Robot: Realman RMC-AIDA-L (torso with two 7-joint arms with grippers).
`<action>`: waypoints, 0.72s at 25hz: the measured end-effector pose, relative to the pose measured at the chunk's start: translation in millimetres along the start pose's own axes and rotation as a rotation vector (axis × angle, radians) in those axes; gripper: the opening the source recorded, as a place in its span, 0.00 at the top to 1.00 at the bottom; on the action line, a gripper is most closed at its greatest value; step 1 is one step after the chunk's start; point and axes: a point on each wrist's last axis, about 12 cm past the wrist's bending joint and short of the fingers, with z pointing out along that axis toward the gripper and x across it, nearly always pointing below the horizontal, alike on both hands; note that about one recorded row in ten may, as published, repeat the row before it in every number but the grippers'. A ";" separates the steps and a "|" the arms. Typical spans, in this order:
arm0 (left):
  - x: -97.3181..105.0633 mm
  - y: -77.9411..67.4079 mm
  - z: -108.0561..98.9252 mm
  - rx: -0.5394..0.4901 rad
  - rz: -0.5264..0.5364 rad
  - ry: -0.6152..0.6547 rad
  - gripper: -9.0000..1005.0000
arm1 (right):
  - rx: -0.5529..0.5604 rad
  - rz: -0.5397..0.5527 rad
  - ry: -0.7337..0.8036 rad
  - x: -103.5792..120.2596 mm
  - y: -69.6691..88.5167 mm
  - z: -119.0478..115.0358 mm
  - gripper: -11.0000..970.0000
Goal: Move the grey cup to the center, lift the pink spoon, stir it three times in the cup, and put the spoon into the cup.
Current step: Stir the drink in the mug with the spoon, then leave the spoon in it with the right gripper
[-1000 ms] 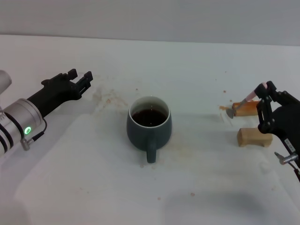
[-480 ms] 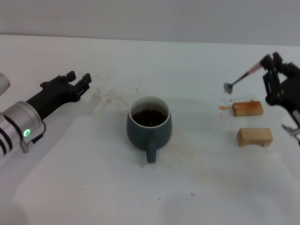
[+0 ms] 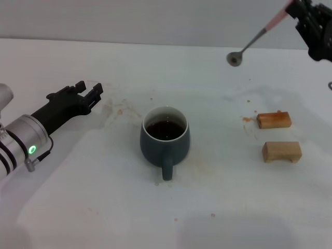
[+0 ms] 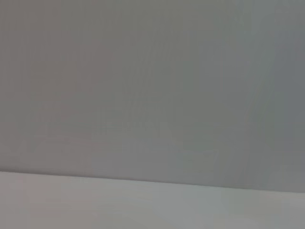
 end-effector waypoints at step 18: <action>4.9 -2.4 -4.6 -0.006 -0.033 -0.021 0.50 | -0.400 0.121 0.345 -42.5 2.4 87.1 0.90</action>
